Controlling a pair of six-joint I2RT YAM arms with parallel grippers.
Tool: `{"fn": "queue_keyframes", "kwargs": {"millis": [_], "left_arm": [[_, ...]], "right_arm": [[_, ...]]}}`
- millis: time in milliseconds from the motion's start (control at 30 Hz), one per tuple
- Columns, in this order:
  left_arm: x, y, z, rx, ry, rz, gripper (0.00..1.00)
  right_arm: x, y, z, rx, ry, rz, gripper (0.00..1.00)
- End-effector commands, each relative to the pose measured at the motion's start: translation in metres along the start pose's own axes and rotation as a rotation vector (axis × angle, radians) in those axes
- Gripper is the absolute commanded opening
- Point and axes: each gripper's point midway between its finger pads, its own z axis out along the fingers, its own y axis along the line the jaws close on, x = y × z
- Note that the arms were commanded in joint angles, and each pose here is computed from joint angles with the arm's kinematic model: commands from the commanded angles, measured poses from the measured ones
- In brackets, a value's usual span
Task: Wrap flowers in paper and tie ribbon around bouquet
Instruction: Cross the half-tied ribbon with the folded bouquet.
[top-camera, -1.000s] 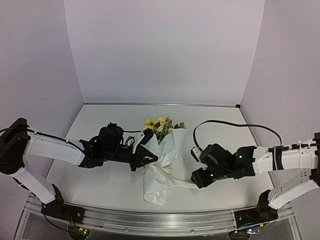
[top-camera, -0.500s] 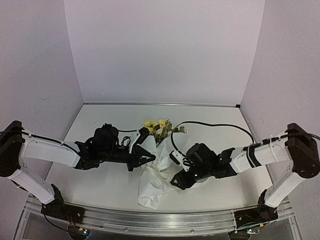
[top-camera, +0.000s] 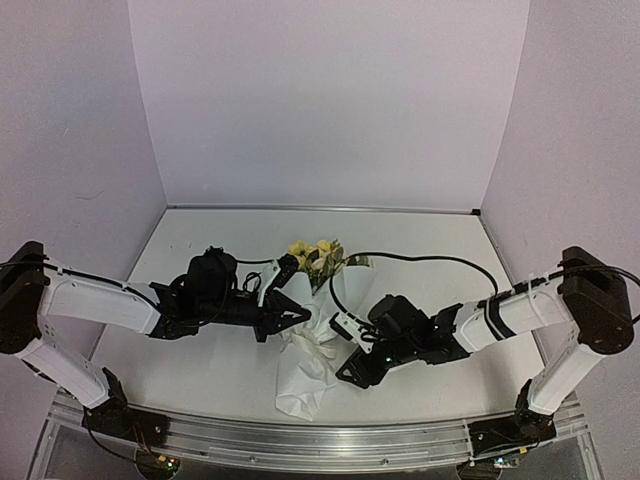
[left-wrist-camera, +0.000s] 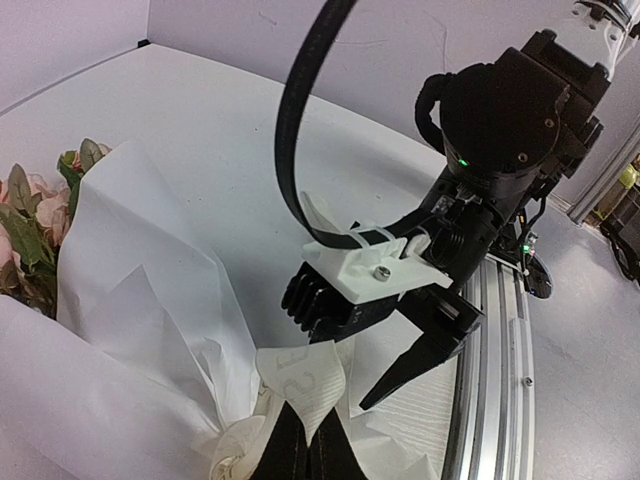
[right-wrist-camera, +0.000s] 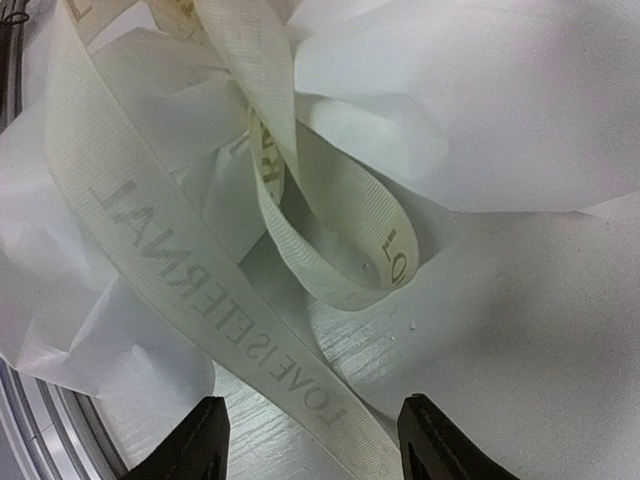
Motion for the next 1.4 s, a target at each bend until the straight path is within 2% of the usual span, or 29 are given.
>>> {"fn": "queue_keyframes", "kwargs": {"millis": [0,367,467,667,767,900,1033,1367], "left_arm": [[-0.025,-0.002,0.0,0.008,-0.065,0.014,0.0],[-0.022,-0.002,0.002,0.013,-0.064,0.001,0.0],[-0.021,-0.001,0.002,0.012,-0.062,-0.003,0.01],[-0.019,0.0,-0.002,-0.009,-0.051,-0.033,0.02],[-0.019,0.005,-0.01,-0.053,-0.073,-0.069,0.03],[-0.016,0.012,-0.026,-0.111,-0.138,-0.126,0.13],[-0.008,0.013,-0.037,-0.13,-0.169,-0.151,0.16],[0.013,0.026,-0.057,-0.216,-0.215,-0.276,0.06]], "right_arm": [[-0.002,0.007,0.009,0.03,-0.035,-0.065,0.6],[-0.004,-0.016,0.027,0.2,-0.075,-0.088,0.58],[-0.009,-0.018,0.028,0.214,-0.09,-0.062,0.47],[-0.012,-0.017,0.019,0.214,-0.119,0.007,0.12],[-0.011,-0.019,0.009,0.227,-0.133,0.033,0.0],[-0.01,-0.017,-0.001,0.221,-0.134,0.064,0.0],[-0.01,-0.007,-0.006,0.192,-0.099,0.082,0.0],[-0.004,0.002,-0.017,0.205,-0.013,0.123,0.0]]}}
